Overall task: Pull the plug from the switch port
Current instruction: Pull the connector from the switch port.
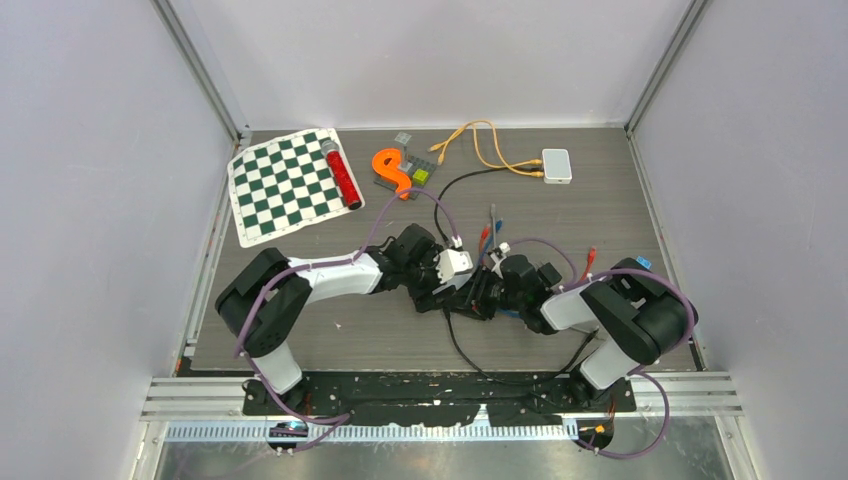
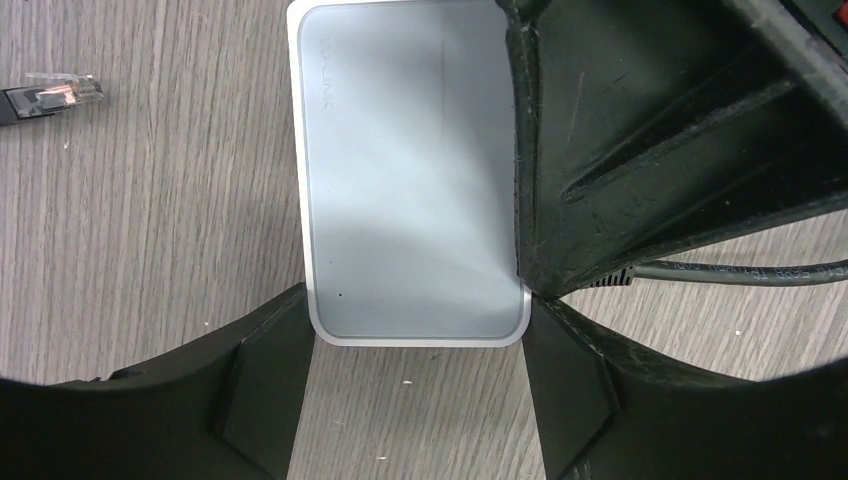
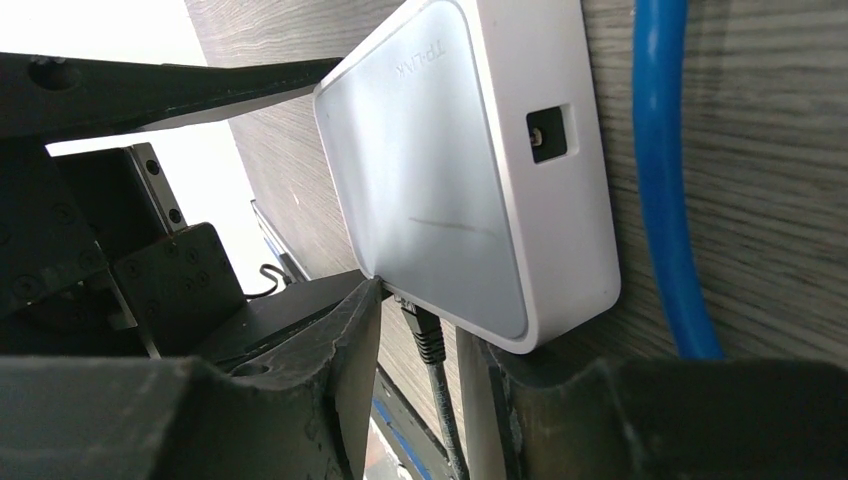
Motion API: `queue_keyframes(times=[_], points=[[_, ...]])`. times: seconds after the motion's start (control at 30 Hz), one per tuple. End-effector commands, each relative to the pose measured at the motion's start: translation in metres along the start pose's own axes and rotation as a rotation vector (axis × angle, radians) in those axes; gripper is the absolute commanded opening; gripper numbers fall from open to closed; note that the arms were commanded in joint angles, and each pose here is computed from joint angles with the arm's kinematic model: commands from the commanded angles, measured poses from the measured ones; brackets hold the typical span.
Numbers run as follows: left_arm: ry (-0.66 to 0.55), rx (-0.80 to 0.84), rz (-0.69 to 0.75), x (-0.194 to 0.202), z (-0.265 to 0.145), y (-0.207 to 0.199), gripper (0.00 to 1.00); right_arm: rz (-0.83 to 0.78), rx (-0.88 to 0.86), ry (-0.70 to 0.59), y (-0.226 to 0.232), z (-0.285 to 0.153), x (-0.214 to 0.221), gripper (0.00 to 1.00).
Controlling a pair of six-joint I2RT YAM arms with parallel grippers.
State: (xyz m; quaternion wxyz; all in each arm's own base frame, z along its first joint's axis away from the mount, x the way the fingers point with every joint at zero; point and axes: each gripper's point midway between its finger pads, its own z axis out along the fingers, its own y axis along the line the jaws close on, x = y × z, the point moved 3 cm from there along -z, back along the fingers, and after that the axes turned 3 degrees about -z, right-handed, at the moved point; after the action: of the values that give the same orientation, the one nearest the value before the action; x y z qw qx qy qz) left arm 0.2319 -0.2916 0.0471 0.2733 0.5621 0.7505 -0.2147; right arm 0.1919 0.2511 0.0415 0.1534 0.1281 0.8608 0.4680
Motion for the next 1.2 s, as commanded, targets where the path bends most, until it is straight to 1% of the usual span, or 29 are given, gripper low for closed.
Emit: queue_keyframes(times=[0.0,0.13,0.33,0.47,0.67,0.7,0.73,0.8,1.0,1.1,1.17], points=[[0.019,0.06,-0.034,0.005,-0.007,-0.015,0.59,-0.012,0.009,-0.028,0.0,0.006,-0.004,0.39],[0.019,0.063,-0.033,0.005,-0.007,-0.016,0.59,-0.013,0.017,-0.037,-0.002,0.006,-0.004,0.4],[0.023,0.07,-0.035,0.004,-0.008,-0.016,0.59,-0.011,0.021,-0.042,-0.003,0.009,-0.004,0.38],[0.021,0.079,-0.044,0.003,-0.007,-0.017,0.58,-0.009,0.016,-0.048,-0.001,0.01,-0.005,0.32],[0.026,0.072,-0.051,0.003,-0.006,-0.016,0.58,-0.033,0.004,-0.054,0.005,0.009,-0.004,0.29],[0.029,0.068,-0.052,0.003,-0.006,-0.015,0.58,-0.039,0.002,-0.056,0.006,0.008,-0.004,0.27],[0.035,0.064,-0.055,0.005,-0.005,-0.015,0.58,-0.041,0.005,-0.054,0.006,0.007,-0.003,0.23],[0.039,0.057,-0.059,0.006,-0.005,-0.014,0.58,-0.043,0.015,-0.051,0.004,0.005,-0.001,0.2],[0.041,0.059,-0.063,0.008,-0.003,-0.015,0.58,-0.033,0.036,-0.07,-0.002,0.0,0.001,0.2],[0.038,0.064,-0.064,0.006,-0.004,-0.015,0.58,-0.034,0.029,-0.064,0.001,0.003,-0.001,0.27],[0.037,0.067,-0.066,0.006,-0.004,-0.016,0.58,-0.035,0.025,-0.058,0.003,0.005,-0.002,0.28]])
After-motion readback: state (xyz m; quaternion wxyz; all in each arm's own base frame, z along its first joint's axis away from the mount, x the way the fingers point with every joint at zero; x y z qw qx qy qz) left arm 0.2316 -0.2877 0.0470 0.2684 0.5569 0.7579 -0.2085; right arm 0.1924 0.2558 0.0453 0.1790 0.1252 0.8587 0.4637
